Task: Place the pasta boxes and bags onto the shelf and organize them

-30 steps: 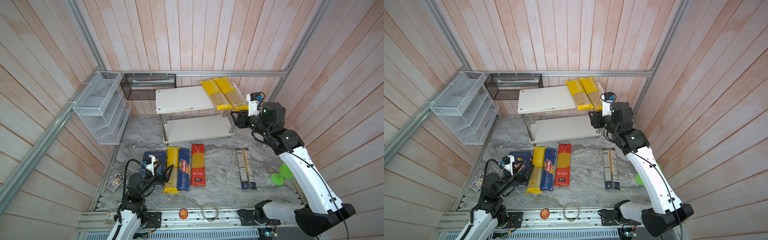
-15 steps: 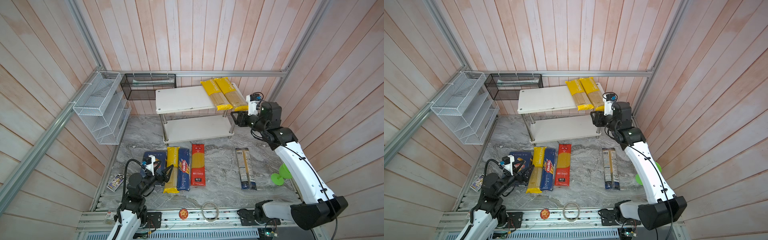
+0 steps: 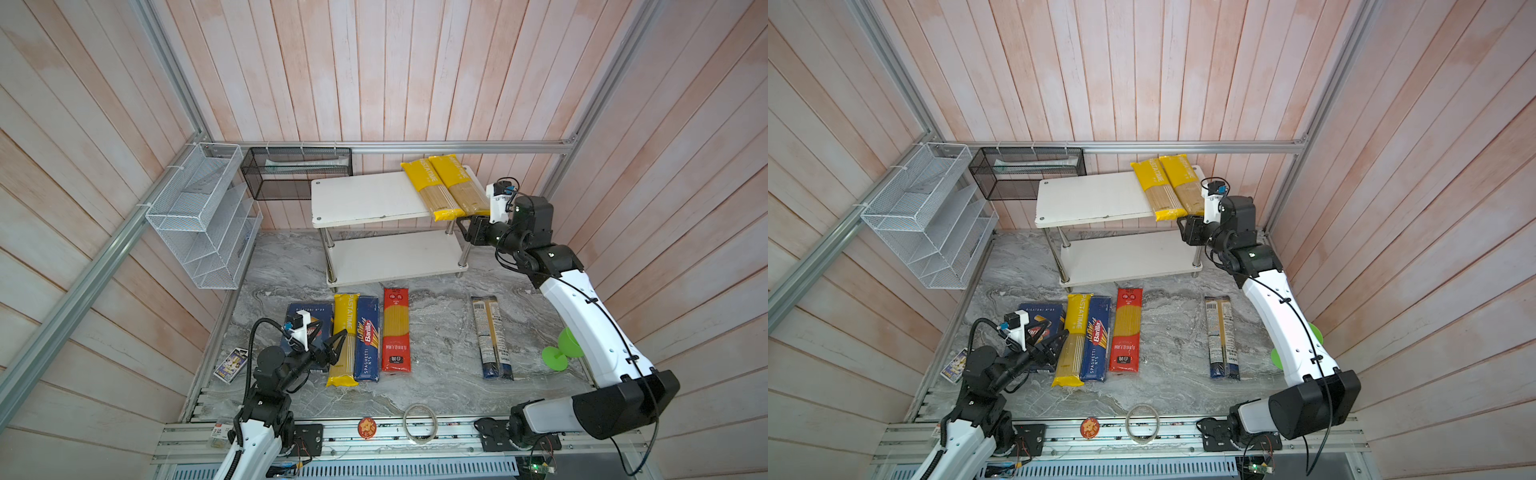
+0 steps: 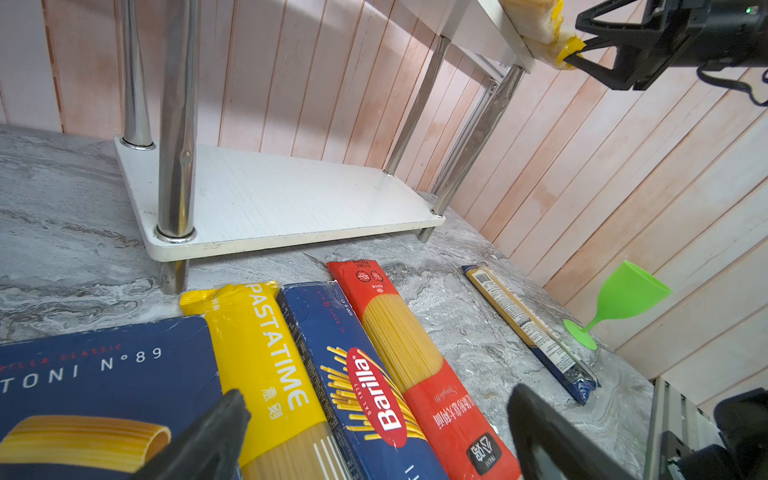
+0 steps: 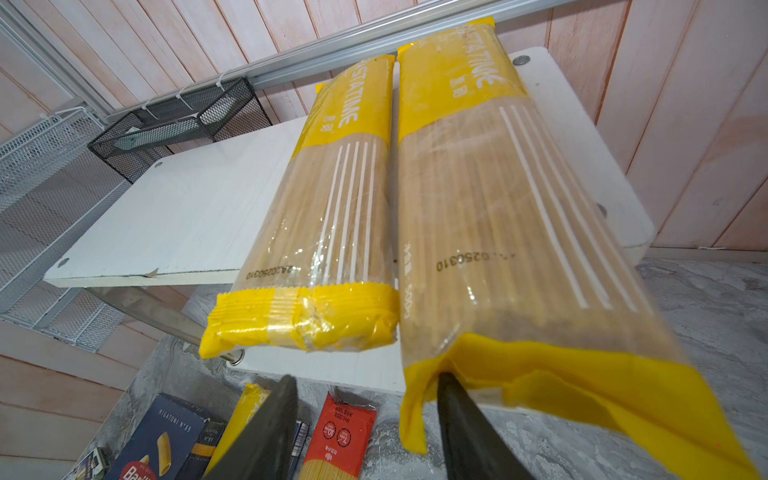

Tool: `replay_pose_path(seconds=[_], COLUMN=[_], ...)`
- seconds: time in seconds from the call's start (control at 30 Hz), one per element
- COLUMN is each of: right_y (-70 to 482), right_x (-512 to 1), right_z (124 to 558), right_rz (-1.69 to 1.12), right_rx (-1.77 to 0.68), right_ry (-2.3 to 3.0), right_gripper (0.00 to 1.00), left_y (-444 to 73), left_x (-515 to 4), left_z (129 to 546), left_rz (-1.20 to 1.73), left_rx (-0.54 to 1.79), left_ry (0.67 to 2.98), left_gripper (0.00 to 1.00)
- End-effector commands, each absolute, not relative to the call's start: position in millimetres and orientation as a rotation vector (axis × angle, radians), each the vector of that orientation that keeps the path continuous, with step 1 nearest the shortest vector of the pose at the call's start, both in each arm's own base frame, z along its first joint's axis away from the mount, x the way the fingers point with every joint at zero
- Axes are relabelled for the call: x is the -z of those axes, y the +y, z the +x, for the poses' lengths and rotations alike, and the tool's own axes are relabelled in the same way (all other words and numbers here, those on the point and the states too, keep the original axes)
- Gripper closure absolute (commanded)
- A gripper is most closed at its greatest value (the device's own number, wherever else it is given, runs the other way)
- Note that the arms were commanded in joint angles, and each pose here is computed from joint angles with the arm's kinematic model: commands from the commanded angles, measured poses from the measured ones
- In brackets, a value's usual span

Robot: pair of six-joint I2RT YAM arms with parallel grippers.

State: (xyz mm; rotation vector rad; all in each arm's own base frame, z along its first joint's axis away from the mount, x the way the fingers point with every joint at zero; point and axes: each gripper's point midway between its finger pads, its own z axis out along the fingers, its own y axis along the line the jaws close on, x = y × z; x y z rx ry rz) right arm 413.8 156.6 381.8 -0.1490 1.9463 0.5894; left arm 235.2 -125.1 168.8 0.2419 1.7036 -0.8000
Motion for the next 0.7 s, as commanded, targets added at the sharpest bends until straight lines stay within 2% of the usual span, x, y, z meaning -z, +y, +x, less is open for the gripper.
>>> replay_pose_path(seconds=[0.0,0.2,0.67], right_y=[159,155,136], right_x=[-400,-396,-365], right_z=[415,400,324], right_rz=[-0.167,-0.178,-0.150], right_rx=[-0.609,-0.599,-0.633], right_ry=[1.899,1.922,1.940], right_gripper=[0.44,0.44,0.43], left_y=[-127,-127,-128], left_x=[-167,-167,-168], left_z=[233,233,232], left_rz=[0.261,0.261,0.267], left_rx=[0.803,0.803,0.808], left_ry=[1.692,1.692,1.687], left_gripper=[0.00,0.00,0.00])
